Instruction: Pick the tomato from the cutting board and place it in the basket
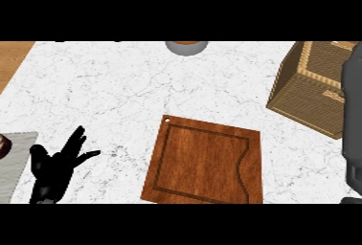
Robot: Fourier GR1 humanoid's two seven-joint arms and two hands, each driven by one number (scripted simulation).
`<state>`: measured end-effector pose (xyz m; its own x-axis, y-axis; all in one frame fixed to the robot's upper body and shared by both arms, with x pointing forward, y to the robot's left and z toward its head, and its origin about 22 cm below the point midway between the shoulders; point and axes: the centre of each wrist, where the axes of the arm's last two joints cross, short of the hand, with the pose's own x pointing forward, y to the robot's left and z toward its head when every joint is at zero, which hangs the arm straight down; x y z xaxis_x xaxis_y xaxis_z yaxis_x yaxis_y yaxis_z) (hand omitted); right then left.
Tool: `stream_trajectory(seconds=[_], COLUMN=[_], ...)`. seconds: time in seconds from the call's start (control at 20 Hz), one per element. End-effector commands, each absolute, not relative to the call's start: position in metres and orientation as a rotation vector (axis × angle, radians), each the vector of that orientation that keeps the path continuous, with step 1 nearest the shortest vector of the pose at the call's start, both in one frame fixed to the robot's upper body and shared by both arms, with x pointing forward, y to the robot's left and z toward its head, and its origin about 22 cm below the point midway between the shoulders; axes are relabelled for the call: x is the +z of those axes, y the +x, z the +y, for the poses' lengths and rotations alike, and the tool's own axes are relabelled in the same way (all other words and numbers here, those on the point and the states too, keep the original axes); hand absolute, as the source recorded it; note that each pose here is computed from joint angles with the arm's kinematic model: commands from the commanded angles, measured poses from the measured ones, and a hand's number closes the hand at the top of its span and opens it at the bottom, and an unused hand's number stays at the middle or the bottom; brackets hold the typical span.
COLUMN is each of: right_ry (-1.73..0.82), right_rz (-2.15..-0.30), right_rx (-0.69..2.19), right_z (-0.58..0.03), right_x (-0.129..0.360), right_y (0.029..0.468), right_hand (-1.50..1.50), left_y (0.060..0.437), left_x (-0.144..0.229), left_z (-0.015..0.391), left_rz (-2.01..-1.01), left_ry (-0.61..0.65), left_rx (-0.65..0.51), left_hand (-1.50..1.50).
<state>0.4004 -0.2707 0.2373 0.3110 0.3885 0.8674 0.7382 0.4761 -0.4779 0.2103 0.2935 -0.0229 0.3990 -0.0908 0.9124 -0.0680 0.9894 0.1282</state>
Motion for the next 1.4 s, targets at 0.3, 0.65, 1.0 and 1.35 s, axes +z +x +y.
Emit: stream_trajectory(seconds=[0.3, 0.65, 1.0, 1.35], right_ry=[-1.326, -1.356, -1.345, -1.363], right_rz=[-1.108, -1.095, -1.208, -1.185], right_rx=[-0.312, -0.106, -0.229, -0.428], right_z=[-0.313, -0.33, -0.344, -0.379], right_x=[0.199, 0.184, 0.216, 0.225], right_y=[0.395, 0.384, 0.361, 0.316], right_hand=[1.5, -1.5, -1.5, -1.5], left_y=[0.196, 0.189, 0.202, 0.188], left_x=[-0.044, -0.053, -0.057, -0.059], left_z=[0.294, 0.3, 0.295, 0.306], left_rz=[-1.014, -1.007, -1.006, -1.006], left_ry=[0.158, 0.156, 0.162, 0.151], left_rx=[-0.039, -0.022, -0.018, -0.008], left_hand=[0.0, 0.0, 0.0, 0.0])
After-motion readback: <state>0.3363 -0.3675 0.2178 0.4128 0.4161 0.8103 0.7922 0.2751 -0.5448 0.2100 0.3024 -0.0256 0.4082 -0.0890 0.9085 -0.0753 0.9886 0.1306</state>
